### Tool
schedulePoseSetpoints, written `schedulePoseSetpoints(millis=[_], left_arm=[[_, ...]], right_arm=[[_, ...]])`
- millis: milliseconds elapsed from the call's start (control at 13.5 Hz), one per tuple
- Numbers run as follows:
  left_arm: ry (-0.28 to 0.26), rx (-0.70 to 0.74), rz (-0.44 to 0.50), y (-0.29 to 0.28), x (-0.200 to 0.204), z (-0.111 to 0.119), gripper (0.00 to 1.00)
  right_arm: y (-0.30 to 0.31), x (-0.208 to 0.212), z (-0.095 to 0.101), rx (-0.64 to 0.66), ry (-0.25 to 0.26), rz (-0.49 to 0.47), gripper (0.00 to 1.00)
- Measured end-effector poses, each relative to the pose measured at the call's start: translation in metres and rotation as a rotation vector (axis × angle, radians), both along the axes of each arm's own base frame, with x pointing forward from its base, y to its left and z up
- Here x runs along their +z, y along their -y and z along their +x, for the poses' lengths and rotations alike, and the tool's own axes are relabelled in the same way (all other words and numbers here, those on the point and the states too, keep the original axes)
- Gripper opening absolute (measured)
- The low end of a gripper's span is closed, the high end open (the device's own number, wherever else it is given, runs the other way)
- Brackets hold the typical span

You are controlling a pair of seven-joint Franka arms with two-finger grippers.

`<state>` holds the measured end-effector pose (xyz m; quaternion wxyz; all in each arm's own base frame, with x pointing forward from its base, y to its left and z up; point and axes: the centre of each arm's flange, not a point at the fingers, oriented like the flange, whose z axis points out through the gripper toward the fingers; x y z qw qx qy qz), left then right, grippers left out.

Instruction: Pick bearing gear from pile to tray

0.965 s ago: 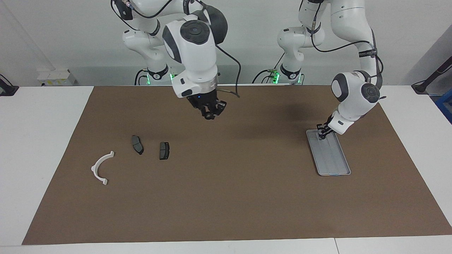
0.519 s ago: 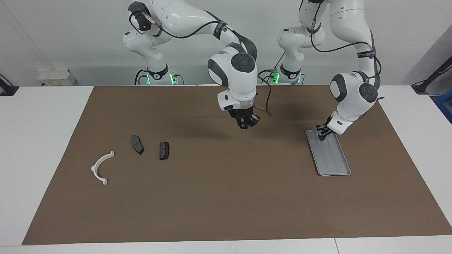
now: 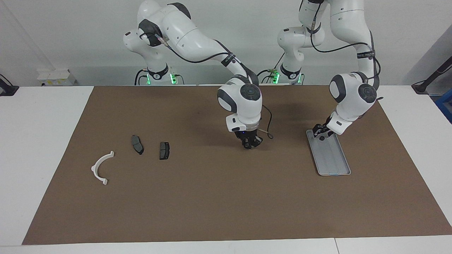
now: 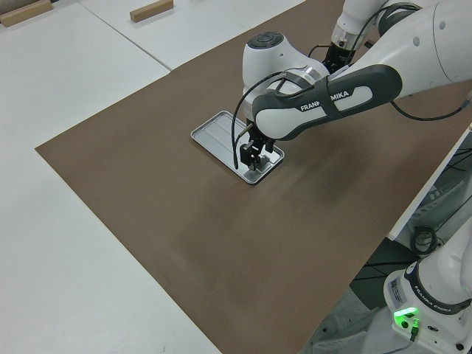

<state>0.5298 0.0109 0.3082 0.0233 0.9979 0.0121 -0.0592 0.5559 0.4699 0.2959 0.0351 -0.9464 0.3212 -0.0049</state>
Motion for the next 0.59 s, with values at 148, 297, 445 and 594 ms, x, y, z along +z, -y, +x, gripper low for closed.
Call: schedulePoseSetpoints(millis=[148,297,445,594], left_arm=[[0.006,0.058,0.005,0.006,0.019,0.012,1.00],[0.018,0.105,0.011,0.023,0.034,0.021,1.00],[0.020,0.151,0.018,0.040,0.037,0.022,1.00],[0.018,0.185,0.023,0.049,0.037,0.022,1.00]], right_arm=[[0.002,-0.001,0.001,0.001,0.003,-0.006,0.36],[0.003,-0.001,0.002,0.000,0.004,-0.006,0.36],[0.004,-0.001,0.003,-0.002,0.003,-0.007,0.53],[0.006,0.000,0.005,-0.006,0.004,-0.009,0.78]])
